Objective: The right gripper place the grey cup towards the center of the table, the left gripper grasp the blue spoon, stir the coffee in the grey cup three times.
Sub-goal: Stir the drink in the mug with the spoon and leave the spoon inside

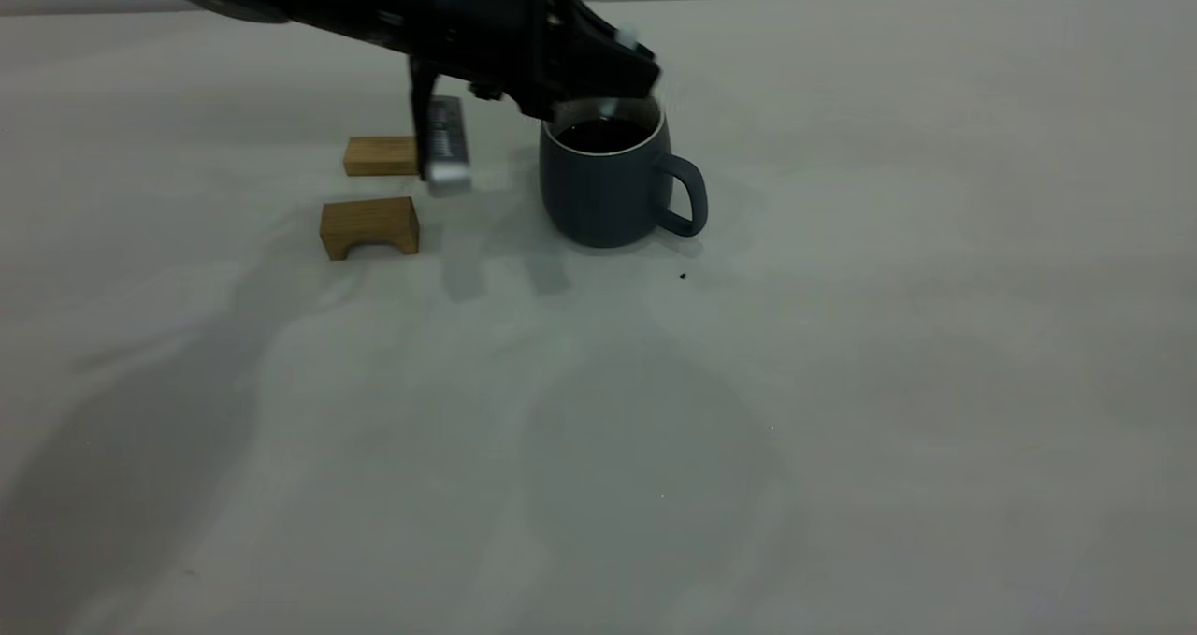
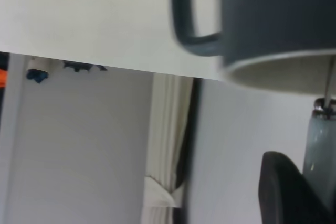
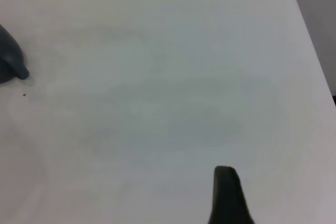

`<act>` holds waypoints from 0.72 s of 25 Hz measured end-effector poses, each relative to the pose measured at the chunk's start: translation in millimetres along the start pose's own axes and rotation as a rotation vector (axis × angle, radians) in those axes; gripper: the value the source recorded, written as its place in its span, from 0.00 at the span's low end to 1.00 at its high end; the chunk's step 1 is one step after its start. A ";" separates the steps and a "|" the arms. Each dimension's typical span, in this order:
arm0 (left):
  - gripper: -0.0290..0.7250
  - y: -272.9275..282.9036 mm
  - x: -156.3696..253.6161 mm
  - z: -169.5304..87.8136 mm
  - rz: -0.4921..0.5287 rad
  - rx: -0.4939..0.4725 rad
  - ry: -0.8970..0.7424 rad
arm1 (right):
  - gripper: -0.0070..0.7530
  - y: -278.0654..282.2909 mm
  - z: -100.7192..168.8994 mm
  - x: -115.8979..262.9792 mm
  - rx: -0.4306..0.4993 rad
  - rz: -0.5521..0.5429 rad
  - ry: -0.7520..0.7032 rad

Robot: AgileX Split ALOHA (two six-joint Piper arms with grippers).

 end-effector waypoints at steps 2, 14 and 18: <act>0.19 6.6 -1.1 -5.7 0.006 0.015 0.009 | 0.72 0.0 0.0 0.0 0.000 0.000 0.000; 0.20 7.4 -3.0 -8.0 0.039 0.012 0.045 | 0.72 0.0 0.0 0.0 0.000 0.000 0.000; 0.36 5.1 -7.6 -5.8 0.040 -0.012 0.054 | 0.72 0.0 0.0 0.0 0.000 0.000 0.000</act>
Point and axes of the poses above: a point on each arm's last joint axis where the gripper is mounted, y pointing back along that axis away from the gripper, z along the wrist's bending axis when the last joint is at zero, x = y × z, the point moved 3 cm from there along -y, pointing out along that axis toward the gripper, and after that the axes turned 9 degrees about y, right-handed, at the moved point
